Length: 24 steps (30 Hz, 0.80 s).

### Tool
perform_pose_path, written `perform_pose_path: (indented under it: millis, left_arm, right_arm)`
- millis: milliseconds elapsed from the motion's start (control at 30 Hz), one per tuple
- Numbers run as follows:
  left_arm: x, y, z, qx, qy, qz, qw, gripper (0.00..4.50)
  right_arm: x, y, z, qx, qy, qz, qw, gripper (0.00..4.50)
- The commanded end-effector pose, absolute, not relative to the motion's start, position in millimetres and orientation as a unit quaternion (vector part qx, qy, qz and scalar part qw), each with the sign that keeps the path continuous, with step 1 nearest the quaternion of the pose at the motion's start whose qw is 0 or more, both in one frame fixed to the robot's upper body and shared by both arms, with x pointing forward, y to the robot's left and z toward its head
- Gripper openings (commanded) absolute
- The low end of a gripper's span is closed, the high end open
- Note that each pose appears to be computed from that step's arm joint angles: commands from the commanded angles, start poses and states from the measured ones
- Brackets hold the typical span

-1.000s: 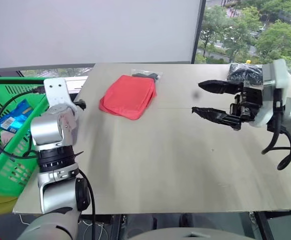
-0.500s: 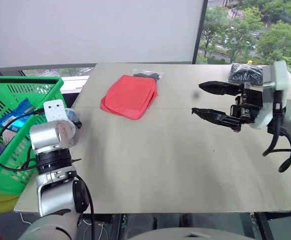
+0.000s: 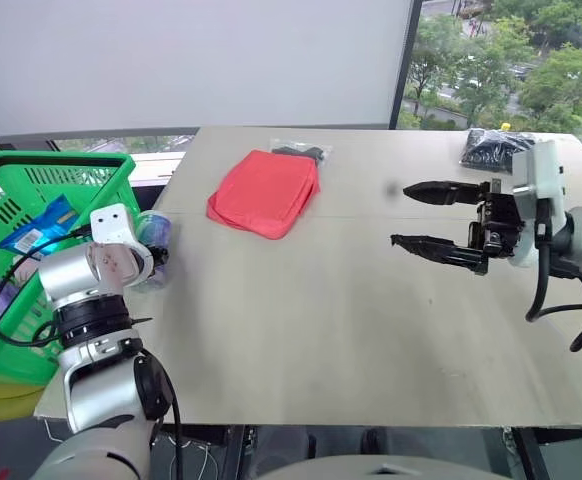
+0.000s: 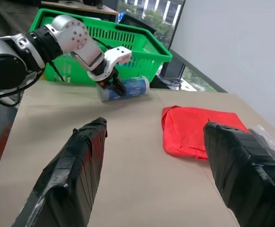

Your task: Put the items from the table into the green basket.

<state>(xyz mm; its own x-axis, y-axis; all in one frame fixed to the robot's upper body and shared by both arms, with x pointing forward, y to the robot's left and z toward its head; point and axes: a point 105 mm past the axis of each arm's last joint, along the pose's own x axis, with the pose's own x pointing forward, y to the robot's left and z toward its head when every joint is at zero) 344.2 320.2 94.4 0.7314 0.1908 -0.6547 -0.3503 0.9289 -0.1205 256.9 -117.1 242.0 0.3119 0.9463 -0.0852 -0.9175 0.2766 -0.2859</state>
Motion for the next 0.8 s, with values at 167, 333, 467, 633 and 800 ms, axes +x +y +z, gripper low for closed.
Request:
perform_pose_path:
  millis: [167,333,467,633,800]
  left_arm:
    - [353,258,144,-0.111,0.252,-0.033,0.961,2.21]
    - [362,240,212,-0.102,0.09,-0.082,0.987,2.2]
    - [361,315,275,0.017,-0.052,0.144,0.988,2.2]
    - [341,387,296,0.115,-0.076,0.315,0.939,2.2]
    - [317,442,274,0.084,-0.032,0.413,0.906,2.2]
  right_arm:
    - [260,-123,246,-0.157,-0.058,0.58,0.797,3.55]
    - [261,-115,251,-0.151,-0.078,0.589,0.79,3.55]
    - [260,-106,263,-0.132,-0.109,0.6,0.782,3.55]
    - [261,-101,262,-0.124,-0.112,0.606,0.778,3.55]
    - [262,-100,263,-0.122,-0.114,0.608,0.776,3.55]
